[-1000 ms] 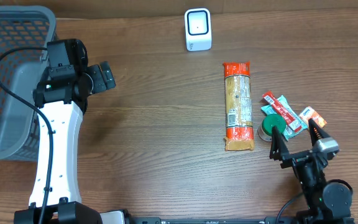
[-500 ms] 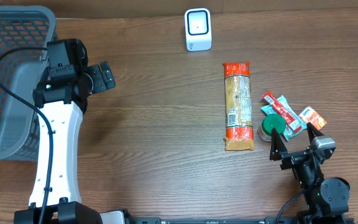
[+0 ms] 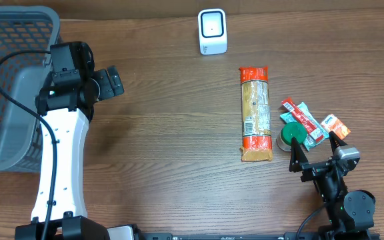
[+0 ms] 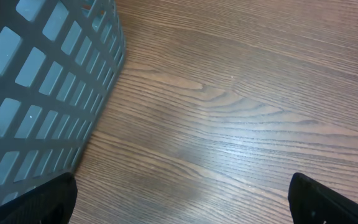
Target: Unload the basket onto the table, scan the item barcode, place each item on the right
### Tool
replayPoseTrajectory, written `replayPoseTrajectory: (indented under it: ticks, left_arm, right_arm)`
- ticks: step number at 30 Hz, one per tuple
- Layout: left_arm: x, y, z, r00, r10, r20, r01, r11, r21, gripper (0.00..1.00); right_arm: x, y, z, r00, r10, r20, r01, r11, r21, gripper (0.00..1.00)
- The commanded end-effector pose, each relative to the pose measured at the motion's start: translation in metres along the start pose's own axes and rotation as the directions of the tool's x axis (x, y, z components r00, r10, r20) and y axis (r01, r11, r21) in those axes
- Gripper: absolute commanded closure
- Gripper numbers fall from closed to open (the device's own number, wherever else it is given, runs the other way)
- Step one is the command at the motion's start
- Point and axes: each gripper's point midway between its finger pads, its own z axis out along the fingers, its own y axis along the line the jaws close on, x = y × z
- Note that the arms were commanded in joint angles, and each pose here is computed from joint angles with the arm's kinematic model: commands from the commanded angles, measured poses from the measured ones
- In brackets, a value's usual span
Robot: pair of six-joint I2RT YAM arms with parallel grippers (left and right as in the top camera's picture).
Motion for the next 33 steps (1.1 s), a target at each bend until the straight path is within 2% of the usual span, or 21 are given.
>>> replayPoseTrajectory:
  ticks: [1, 26, 30, 33]
  left_arm:
    - [-0.004, 0.001, 0.001, 1.0, 0.016, 0.007, -0.016, 1.0, -0.006, 0.0]
    - [-0.004, 0.001, 0.0, 1.0, 0.015, 0.01, -0.015, 1.0, -0.005, 0.0]
    - [-0.013, 0.003, -0.029, 0.996, 0.007, 0.084, -0.007, 1.0, 0.005, 0.0]
    - [-0.024, 0.007, -0.08, 0.977, -0.01, 0.213, 0.005, 1.0, 0.025, 0.0]
  right_arm:
    - [0.002, -0.001, 0.0, 1.0, 0.002, 0.003, -0.002, 1.0, 0.005, 0.0]
    - [0.002, -0.002, 0.0, 1.0, 0.002, 0.003, -0.002, 1.0, 0.005, 0.0]
    - [0.002, -0.001, 0.0, 1.0, 0.002, 0.003, -0.002, 1.0, 0.005, 0.0]
    - [0.002, -0.001, 0.0, 1.0, 0.002, 0.003, -0.002, 1.0, 0.005, 0.0]
